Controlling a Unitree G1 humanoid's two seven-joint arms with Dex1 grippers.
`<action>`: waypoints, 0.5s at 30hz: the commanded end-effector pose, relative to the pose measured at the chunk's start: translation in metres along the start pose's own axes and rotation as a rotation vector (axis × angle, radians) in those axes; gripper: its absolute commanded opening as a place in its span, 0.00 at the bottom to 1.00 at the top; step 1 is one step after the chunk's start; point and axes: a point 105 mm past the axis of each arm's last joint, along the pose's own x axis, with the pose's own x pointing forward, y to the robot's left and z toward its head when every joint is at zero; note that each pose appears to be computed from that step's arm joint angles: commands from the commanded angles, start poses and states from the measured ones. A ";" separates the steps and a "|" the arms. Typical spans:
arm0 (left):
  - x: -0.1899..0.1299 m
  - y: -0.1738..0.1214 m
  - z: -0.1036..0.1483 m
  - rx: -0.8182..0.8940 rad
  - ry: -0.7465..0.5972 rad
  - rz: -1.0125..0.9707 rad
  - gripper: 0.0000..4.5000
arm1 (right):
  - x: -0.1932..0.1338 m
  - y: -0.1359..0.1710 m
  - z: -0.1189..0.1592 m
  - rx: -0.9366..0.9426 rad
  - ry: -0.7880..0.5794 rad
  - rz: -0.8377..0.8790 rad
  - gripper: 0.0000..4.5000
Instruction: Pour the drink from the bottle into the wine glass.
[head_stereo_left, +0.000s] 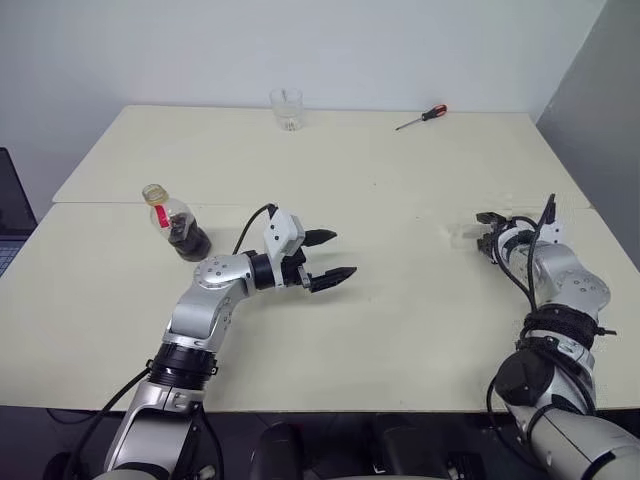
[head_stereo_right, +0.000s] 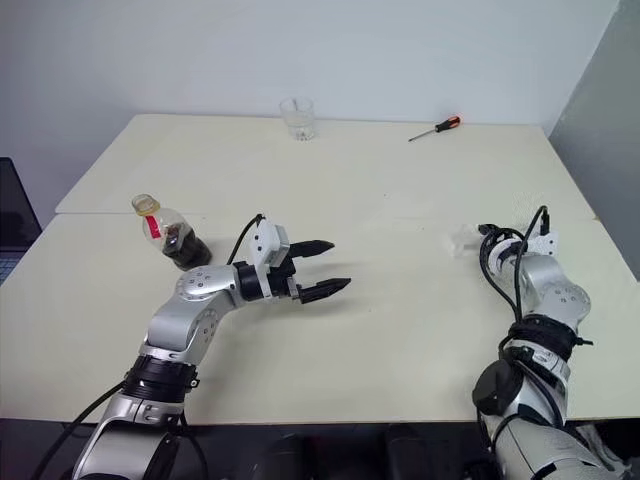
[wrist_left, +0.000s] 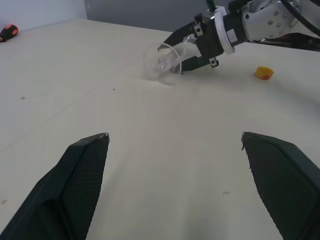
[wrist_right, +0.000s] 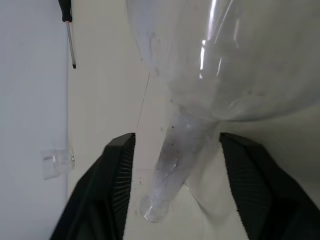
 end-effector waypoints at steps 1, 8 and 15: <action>-0.002 0.001 0.015 0.044 -0.030 0.013 1.00 | -0.002 0.018 0.008 -0.056 -0.038 0.049 0.30; -0.014 -0.002 0.006 0.025 -0.011 0.075 1.00 | -0.015 0.051 -0.011 -0.274 -0.005 0.203 0.04; -0.030 -0.006 0.001 -0.001 -0.007 0.153 1.00 | -0.037 0.103 -0.057 -0.697 -0.046 0.490 0.04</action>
